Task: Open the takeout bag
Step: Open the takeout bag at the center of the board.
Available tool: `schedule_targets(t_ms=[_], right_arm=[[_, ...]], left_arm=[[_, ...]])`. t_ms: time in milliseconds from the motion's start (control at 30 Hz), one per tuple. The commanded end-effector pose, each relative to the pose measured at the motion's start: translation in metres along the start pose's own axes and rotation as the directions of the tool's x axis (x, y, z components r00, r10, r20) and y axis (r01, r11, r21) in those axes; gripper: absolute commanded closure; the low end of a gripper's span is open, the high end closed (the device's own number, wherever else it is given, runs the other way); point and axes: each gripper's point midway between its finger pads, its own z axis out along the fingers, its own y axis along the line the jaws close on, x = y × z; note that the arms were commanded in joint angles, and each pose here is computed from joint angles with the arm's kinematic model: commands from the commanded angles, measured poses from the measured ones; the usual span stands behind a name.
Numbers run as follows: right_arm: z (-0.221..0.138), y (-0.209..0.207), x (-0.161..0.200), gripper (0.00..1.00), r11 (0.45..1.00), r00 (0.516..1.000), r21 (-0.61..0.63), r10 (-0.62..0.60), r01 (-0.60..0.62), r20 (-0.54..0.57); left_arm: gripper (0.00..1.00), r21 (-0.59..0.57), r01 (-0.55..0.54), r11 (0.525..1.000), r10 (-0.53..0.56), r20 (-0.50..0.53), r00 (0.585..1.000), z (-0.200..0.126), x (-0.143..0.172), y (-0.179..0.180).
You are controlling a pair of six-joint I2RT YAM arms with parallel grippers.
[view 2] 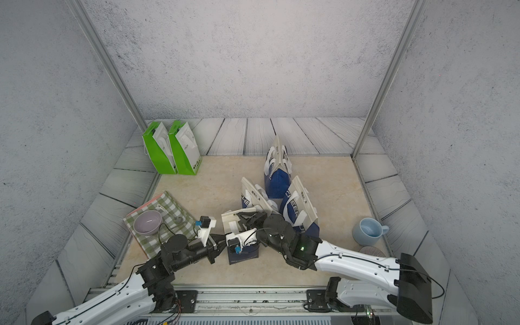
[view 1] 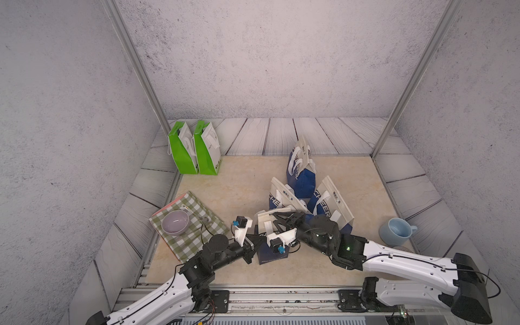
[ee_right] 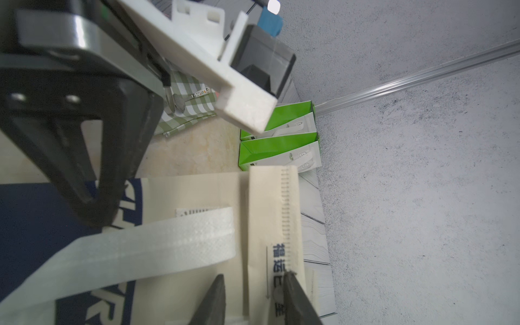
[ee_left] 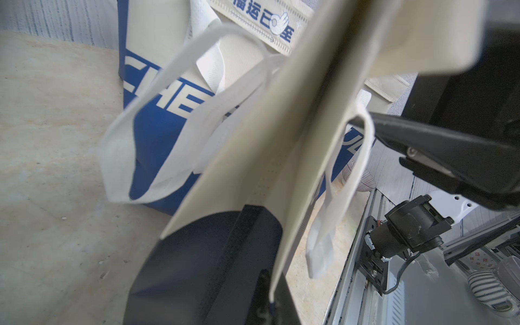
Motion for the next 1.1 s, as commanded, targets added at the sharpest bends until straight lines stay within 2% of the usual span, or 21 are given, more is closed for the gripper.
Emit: schedule_targets(t_ms=[0, 233, 533, 733, 867, 1067], right_arm=[[0.002, -0.023, 0.002, 0.66, 0.996, 0.999, 0.088, -0.010, 0.013, -0.039], [0.007, -0.025, 0.005, 0.68, 0.994, 0.998, 0.109, -0.022, 0.029, -0.061], [0.009, -0.035, 0.007, 0.83, 0.991, 0.996, 0.135, 0.000, 0.012, -0.089], [0.006, -0.047, 0.001, 0.90, 0.987, 0.993, 0.140, 0.091, -0.080, -0.069], [0.004, -0.055, -0.003, 1.00, 0.981, 0.985, 0.118, 0.161, -0.153, -0.067], [0.002, -0.061, -0.006, 1.00, 0.974, 0.973, 0.082, 0.217, -0.211, -0.079]], left_arm=[[1.00, 0.004, -0.007, 1.000, 0.007, -0.002, 1.000, 0.000, -0.003, -0.003], [1.00, 0.003, -0.007, 1.000, 0.007, -0.004, 1.000, 0.001, -0.003, -0.003], [1.00, 0.007, -0.008, 1.000, 0.008, -0.008, 1.000, 0.001, -0.003, -0.003], [1.00, 0.008, -0.009, 1.000, 0.009, -0.006, 1.000, 0.001, -0.003, -0.004], [1.00, 0.006, -0.010, 1.000, 0.010, -0.006, 1.000, 0.001, -0.003, -0.003], [1.00, 0.005, -0.009, 1.000, 0.009, -0.009, 1.000, 0.001, -0.002, -0.003]])
